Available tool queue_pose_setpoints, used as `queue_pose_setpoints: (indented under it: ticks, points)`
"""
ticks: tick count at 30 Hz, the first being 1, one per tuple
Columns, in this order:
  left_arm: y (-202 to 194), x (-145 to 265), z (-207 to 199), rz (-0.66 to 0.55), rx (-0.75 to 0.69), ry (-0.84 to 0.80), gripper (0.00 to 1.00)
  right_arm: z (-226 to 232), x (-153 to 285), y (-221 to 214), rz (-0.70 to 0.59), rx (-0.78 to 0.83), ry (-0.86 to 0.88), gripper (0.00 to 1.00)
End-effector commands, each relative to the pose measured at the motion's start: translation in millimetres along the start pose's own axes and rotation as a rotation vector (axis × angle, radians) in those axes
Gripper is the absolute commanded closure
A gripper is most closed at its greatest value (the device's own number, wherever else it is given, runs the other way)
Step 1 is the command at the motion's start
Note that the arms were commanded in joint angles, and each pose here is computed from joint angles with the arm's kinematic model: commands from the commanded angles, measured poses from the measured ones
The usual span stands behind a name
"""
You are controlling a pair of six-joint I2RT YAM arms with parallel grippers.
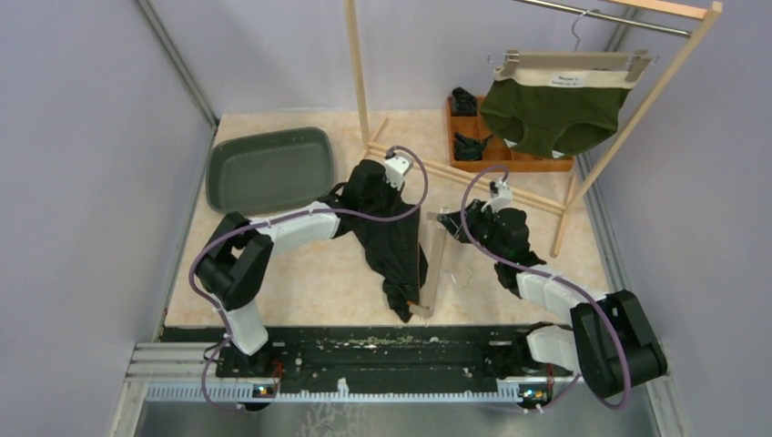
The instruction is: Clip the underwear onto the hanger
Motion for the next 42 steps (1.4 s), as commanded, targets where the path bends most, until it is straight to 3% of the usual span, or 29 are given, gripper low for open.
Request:
queue_pose_setpoints:
  ticks: [1, 3, 5, 19, 28, 32, 42]
  points:
    - [8, -3, -2, -0.022, 0.008, 0.001, 0.75, 5, -6, 19, -0.056, 0.1, 0.036, 1.0]
    - [5, -7, -1, -0.008, 0.01, 0.006, 0.39, 6, -6, 19, -0.06, 0.099, 0.033, 1.0]
    - [2, -11, -2, 0.002, 0.012, -0.001, 0.31, 6, -5, 20, -0.064, 0.097, 0.031, 1.0]
    - [-18, -33, -9, 0.03, -0.023, -0.138, 0.27, 6, -7, 19, -0.064, 0.088, 0.04, 1.0]
    - [-35, -51, -11, 0.128, -0.025, -0.19, 0.29, 5, -6, 17, -0.061, 0.085, 0.036, 1.0]
    - [-42, -56, -10, 0.141, -0.021, -0.192, 0.35, 5, -6, 16, -0.059, 0.085, 0.037, 1.0]
    - [-28, -38, -10, 0.061, 0.012, -0.227, 0.89, 2, -6, 13, -0.051, 0.086, 0.024, 1.0]
Point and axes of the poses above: each gripper's point midway between its finger pads, its own x axis back along the fingers, its own z axis along the line the jaws close on, y = z × x, the point moved 9 cm from there along x, back along the fingers, and after that the axes turned 10 degrees about x, right-handed, at the moved point
